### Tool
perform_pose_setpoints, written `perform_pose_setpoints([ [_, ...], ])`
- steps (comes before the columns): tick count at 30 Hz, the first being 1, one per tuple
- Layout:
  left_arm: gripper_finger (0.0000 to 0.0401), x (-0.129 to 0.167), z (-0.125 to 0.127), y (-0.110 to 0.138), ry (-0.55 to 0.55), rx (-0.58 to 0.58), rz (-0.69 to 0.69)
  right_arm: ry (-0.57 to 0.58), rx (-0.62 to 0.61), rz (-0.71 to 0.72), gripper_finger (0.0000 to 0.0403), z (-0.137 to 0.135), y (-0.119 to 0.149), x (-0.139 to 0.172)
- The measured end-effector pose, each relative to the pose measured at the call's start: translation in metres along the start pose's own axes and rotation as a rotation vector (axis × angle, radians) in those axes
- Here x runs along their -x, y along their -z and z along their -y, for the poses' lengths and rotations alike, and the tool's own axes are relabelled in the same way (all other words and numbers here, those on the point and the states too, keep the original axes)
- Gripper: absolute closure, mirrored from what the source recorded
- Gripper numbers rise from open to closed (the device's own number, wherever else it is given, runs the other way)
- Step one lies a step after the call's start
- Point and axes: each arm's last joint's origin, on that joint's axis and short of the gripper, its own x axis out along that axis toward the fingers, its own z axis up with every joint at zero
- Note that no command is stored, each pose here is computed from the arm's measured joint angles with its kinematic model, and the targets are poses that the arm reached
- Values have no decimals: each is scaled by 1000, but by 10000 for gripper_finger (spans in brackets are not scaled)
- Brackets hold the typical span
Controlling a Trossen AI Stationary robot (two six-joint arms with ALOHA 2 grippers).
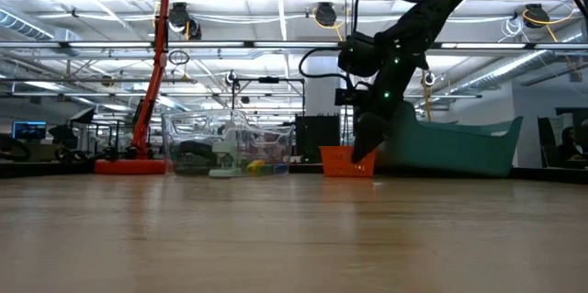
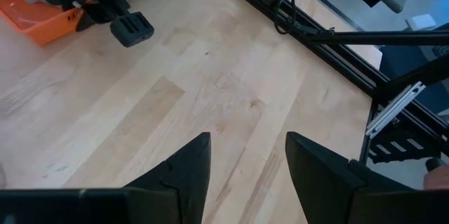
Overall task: Pick and place Stapler, Stapler remover, tape
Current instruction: Adjust the bins
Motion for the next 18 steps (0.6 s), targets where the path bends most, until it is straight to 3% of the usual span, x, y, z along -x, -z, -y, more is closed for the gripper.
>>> perform_pose_setpoints([
  [9,215,0,0,0,0,-21,-1,174,56,148,254,-18,-27,32],
  [18,215,0,0,0,0,-41,-1,185,-39,322,245,-21,-40,81],
])
